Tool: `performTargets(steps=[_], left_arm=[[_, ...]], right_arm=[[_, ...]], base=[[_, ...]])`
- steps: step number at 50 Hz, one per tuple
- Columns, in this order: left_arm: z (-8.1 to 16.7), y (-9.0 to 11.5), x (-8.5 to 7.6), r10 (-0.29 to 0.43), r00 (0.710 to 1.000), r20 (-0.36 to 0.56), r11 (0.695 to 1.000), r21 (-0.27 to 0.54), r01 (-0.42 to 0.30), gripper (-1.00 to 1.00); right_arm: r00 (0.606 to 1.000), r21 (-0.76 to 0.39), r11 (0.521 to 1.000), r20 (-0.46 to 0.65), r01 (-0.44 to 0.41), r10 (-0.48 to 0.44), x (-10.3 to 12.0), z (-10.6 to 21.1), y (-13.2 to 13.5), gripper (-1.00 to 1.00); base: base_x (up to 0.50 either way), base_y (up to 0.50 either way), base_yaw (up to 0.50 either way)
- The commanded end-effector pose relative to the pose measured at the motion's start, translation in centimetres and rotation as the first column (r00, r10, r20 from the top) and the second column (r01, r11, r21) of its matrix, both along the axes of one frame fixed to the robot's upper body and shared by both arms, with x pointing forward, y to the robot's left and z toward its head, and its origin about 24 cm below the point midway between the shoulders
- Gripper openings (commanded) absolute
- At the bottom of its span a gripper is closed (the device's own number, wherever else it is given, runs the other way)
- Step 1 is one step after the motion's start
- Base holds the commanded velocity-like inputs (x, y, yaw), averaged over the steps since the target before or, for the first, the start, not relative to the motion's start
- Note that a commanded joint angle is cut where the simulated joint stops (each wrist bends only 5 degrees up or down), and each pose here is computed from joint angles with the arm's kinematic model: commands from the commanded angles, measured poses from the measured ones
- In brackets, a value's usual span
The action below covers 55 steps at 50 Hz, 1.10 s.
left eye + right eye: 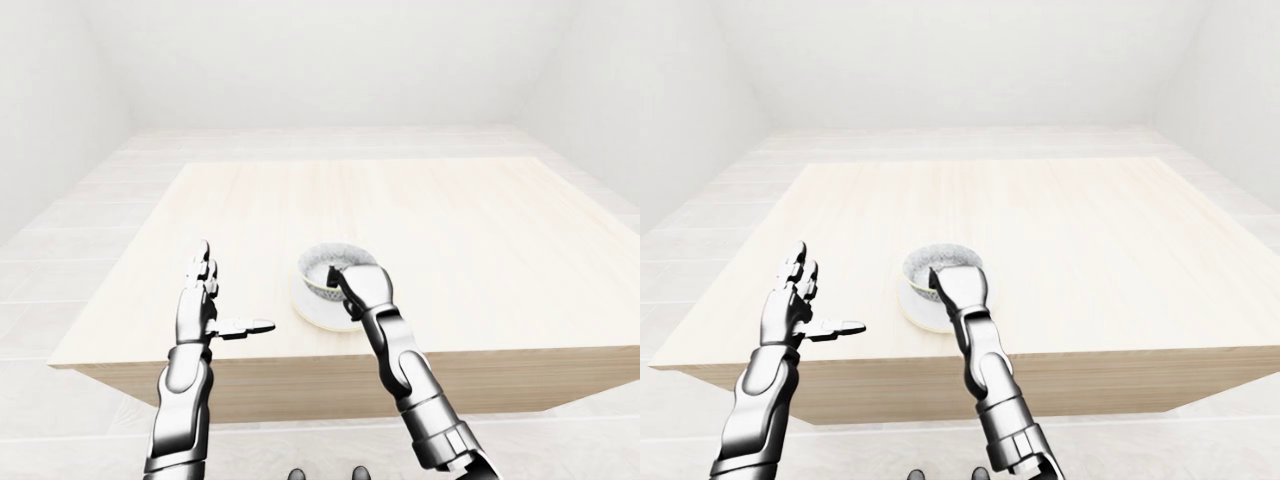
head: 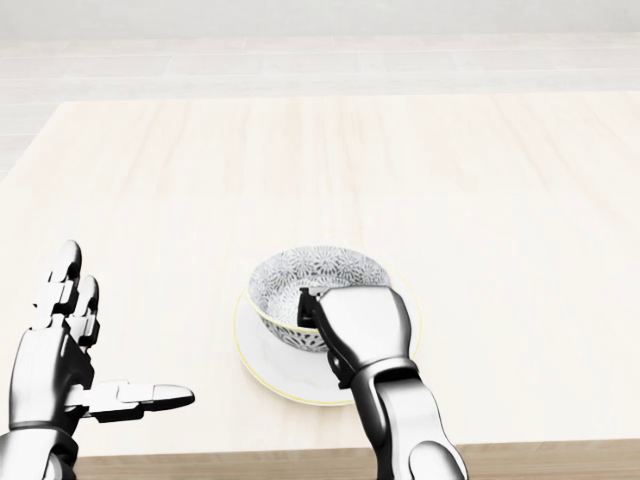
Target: Put the bowl on the plate.
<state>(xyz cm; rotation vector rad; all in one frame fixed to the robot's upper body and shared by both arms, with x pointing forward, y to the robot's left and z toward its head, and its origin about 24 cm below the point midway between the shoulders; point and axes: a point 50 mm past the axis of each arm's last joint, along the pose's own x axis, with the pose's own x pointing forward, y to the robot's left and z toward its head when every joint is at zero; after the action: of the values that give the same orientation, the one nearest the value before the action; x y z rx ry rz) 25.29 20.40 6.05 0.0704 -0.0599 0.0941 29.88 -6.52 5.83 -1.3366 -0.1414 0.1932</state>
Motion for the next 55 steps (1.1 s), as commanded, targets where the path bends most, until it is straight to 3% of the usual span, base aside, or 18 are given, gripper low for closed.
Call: performTargets(steps=[1, 55], left_arm=[[-0.1, 0.0, 0.0, -0.002, 1.000, -0.002, 1.000, -0.001, 0.002, 1.00], [-0.2, 0.0, 0.0, 0.000, 1.000, -0.001, 1.000, -0.003, 0.000, 1.00]], right_arm=[[1.000, 0.020, 1.000, 0.017, 0.008, -0.009, 0.2, 0.0, -0.1, -0.29], [1.000, 0.029, 0.999, -0.008, 0.023, -0.023, 0.4, -1.0, -0.5, -0.24]], base=[[0.00, 0.00, 0.00], [0.00, 0.00, 0.00]])
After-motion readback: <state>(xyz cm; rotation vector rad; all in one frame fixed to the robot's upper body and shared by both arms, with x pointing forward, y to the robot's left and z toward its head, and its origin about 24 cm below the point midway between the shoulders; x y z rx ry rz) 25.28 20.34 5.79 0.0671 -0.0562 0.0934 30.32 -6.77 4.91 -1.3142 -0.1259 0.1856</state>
